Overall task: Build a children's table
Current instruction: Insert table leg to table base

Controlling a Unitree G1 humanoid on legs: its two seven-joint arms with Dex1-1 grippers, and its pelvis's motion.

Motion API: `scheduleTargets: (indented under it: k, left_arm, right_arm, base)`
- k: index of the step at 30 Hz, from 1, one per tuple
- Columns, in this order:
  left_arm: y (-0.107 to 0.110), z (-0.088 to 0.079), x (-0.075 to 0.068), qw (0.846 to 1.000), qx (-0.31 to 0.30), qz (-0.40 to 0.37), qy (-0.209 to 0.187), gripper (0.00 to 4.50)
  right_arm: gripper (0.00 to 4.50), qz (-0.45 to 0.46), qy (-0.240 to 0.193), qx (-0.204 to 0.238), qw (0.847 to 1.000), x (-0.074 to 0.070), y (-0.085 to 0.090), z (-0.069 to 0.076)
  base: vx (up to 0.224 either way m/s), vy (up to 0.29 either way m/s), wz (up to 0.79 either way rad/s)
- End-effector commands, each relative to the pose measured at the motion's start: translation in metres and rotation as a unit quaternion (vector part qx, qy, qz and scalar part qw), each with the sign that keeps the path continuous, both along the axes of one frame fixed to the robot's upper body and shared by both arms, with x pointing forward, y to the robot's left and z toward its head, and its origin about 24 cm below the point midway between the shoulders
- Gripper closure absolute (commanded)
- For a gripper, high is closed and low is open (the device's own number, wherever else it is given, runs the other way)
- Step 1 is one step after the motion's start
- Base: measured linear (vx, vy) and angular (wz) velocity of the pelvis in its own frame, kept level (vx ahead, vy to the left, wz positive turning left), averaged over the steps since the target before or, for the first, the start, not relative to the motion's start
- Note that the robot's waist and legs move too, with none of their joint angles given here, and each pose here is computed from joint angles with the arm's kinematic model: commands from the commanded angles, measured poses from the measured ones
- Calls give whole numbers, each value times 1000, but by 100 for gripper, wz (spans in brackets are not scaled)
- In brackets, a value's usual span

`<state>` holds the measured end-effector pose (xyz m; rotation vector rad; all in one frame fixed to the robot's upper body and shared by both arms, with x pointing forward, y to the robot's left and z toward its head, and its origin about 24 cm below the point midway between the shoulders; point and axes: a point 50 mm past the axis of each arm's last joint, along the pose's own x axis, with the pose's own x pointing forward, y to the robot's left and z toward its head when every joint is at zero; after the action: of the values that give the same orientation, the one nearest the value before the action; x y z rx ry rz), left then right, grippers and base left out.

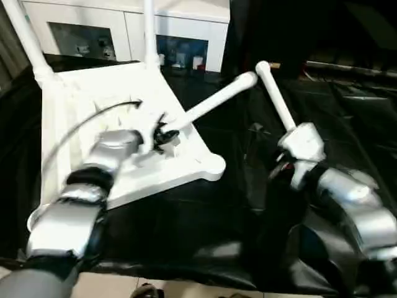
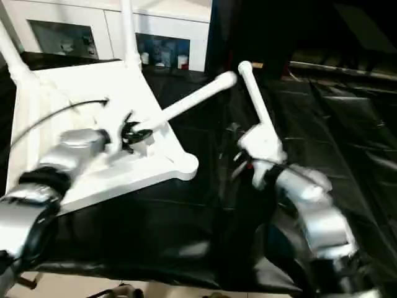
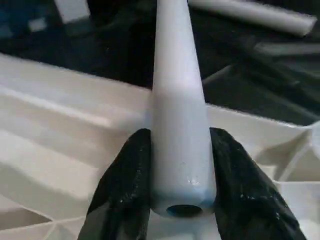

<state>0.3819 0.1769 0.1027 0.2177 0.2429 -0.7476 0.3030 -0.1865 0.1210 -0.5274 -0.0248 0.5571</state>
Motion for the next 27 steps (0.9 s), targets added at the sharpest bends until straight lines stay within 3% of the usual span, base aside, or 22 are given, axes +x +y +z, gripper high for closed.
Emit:
scheduleTargets:
  k: [1,6,8,10,12,13,24,27]
  left_arm:
    - [3,24,-4,998,-46,-39,-17,313]
    - [9,35,-19,994,-61,-96,-1,314]
    - [14,39,-31,989,-61,-134,26,314]
    - [17,40,-33,988,-58,-137,30,314]
    - [19,42,-35,989,-57,-137,31,314]
    - [22,46,-38,989,-58,-129,34,314]
    - [24,50,-48,987,-57,-139,55,314]
    - [22,51,-53,984,-60,-151,66,314]
  right_arm:
    - [375,-31,-30,-55,998,7,-13,2]
    - [341,-17,-80,-136,987,15,-14,4]
    - [313,-4,-111,-179,978,19,-14,5]
    - [313,-6,-123,-189,974,20,-15,6]
    - [282,-8,-141,-200,970,22,-16,8]
    - [282,-11,-166,-215,962,25,-17,10]
    - [188,-27,-206,-270,940,32,-24,5]
    - [156,-30,-235,-310,921,35,-24,8]
  base:
    - [0,0,0]
    - [0,0,0]
    - [0,0,0]
    - [0,0,0]
    - [0,0,0]
    - [0,0,0]
    - [0,0,0]
    - [0,0,0]
